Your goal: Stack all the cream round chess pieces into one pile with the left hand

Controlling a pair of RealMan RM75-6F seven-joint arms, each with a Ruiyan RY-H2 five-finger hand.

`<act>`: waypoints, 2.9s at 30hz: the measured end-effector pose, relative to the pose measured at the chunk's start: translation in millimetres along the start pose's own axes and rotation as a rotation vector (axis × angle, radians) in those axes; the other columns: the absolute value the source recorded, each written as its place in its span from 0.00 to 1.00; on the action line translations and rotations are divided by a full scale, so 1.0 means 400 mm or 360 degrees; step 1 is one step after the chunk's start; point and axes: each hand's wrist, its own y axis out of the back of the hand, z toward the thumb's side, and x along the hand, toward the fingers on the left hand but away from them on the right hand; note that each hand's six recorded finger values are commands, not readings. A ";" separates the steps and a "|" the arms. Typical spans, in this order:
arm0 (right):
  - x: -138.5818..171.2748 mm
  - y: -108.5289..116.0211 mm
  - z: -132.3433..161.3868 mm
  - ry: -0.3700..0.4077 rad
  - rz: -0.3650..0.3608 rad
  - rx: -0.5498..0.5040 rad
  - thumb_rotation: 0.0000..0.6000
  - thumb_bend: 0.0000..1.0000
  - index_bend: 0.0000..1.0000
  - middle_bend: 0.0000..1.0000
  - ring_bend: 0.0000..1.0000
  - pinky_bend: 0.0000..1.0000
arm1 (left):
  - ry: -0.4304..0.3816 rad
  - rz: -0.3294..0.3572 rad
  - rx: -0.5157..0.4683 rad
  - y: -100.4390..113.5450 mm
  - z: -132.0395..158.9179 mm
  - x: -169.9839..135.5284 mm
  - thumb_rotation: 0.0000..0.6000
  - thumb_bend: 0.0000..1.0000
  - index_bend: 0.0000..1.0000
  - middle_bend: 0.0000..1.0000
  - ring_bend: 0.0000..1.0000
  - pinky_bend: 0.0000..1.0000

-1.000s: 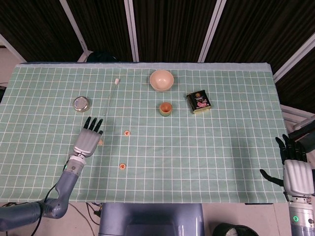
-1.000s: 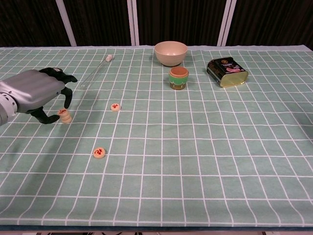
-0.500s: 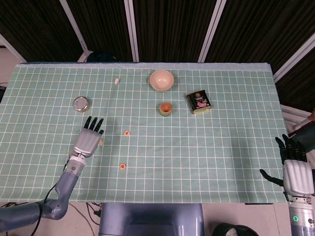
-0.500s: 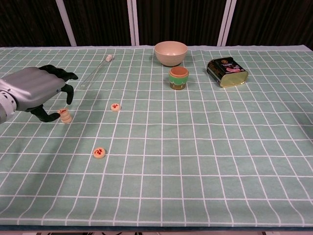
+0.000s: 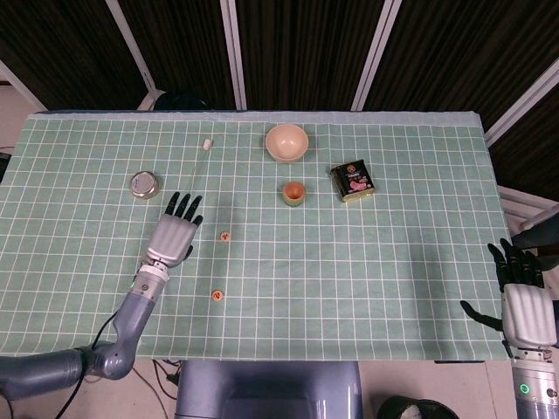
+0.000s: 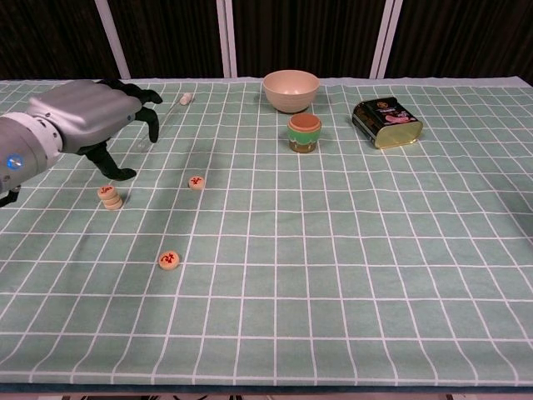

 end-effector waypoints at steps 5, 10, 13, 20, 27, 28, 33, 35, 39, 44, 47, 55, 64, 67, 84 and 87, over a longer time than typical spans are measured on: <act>-0.003 0.000 -0.005 -0.0014 0.0003 -0.0012 1.00 0.23 0.09 0.01 0.00 0.00 | 0.0015 -0.0048 -0.0023 0.013 0.037 0.038 1.00 0.20 0.35 0.04 0.00 0.00; -0.005 -0.002 -0.008 -0.0021 0.0014 -0.0025 1.00 0.23 0.09 0.01 0.00 0.00 | 0.0008 -0.0130 -0.0092 0.006 0.081 0.067 1.00 0.19 0.35 0.04 0.00 0.00; -0.006 -0.002 -0.009 -0.0024 0.0016 -0.0033 1.00 0.23 0.09 0.01 0.00 0.00 | 0.0001 -0.0163 -0.0114 -0.003 0.101 0.082 1.00 0.19 0.37 0.04 0.00 0.00; -0.006 -0.002 -0.011 -0.0031 0.0022 -0.0049 1.00 0.23 0.09 0.01 0.00 0.00 | 0.0010 -0.0179 -0.0098 -0.020 0.126 0.106 1.00 0.24 0.39 0.04 0.00 0.00; -0.007 -0.001 -0.012 -0.0035 0.0024 -0.0052 1.00 0.23 0.09 0.01 0.00 0.00 | 0.0018 -0.0176 -0.0089 -0.026 0.150 0.126 1.00 0.25 0.41 0.04 0.00 0.00; -0.007 -0.001 -0.012 -0.0035 0.0024 -0.0052 1.00 0.23 0.09 0.01 0.00 0.00 | 0.0019 -0.0177 -0.0085 -0.028 0.151 0.127 1.00 0.25 0.41 0.04 0.00 0.00; -0.007 -0.001 -0.012 -0.0037 0.0024 -0.0051 1.00 0.23 0.09 0.01 0.00 0.00 | 0.0035 -0.0190 -0.0088 -0.037 0.156 0.135 1.00 0.25 0.43 0.04 0.00 0.00; -0.007 -0.001 -0.013 -0.0039 0.0023 -0.0051 1.00 0.23 0.09 0.01 0.00 0.00 | 0.0039 -0.0195 -0.0088 -0.040 0.158 0.138 1.00 0.25 0.43 0.04 0.00 0.00; -0.008 0.000 -0.014 -0.0044 0.0023 -0.0051 1.00 0.23 0.09 0.01 0.00 0.00 | 0.0038 -0.0207 -0.0074 -0.052 0.162 0.141 1.00 0.26 0.44 0.04 0.00 0.00; -0.008 0.000 -0.013 -0.0044 0.0021 -0.0051 1.00 0.23 0.09 0.01 0.00 0.00 | 0.0036 -0.0207 -0.0063 -0.059 0.167 0.144 1.00 0.28 0.45 0.04 0.00 0.00; -0.008 -0.001 -0.014 -0.0046 0.0024 -0.0052 1.00 0.23 0.09 0.01 0.00 0.00 | 0.0031 -0.0206 -0.0058 -0.062 0.169 0.143 1.00 0.30 0.46 0.04 0.00 0.00; -0.008 -0.001 -0.016 -0.0054 0.0028 -0.0050 1.00 0.23 0.09 0.01 0.00 0.00 | 0.0018 -0.0204 -0.0042 -0.065 0.175 0.142 1.00 0.32 0.48 0.04 0.00 0.00; -0.008 -0.001 -0.015 -0.0051 0.0027 -0.0048 1.00 0.23 0.09 0.01 0.00 0.00 | 0.0004 -0.0185 -0.0043 -0.056 0.179 0.136 1.00 0.33 0.49 0.05 0.00 0.00; -0.008 0.000 -0.016 -0.0051 0.0025 -0.0049 1.00 0.23 0.09 0.01 0.00 0.00 | -0.0001 -0.0172 -0.0050 -0.048 0.175 0.131 1.00 0.33 0.49 0.05 0.00 0.00; -0.005 -0.001 -0.012 -0.0047 0.0021 -0.0035 1.00 0.23 0.09 0.01 0.00 0.00 | 0.0032 -0.0100 -0.0106 0.014 -0.041 -0.007 1.00 0.32 0.49 0.05 0.00 0.00; -0.005 -0.001 -0.012 -0.0050 0.0020 -0.0036 1.00 0.23 0.09 0.01 0.00 0.00 | 0.0025 -0.0099 -0.0114 0.001 -0.078 -0.040 1.00 0.32 0.49 0.05 0.00 0.00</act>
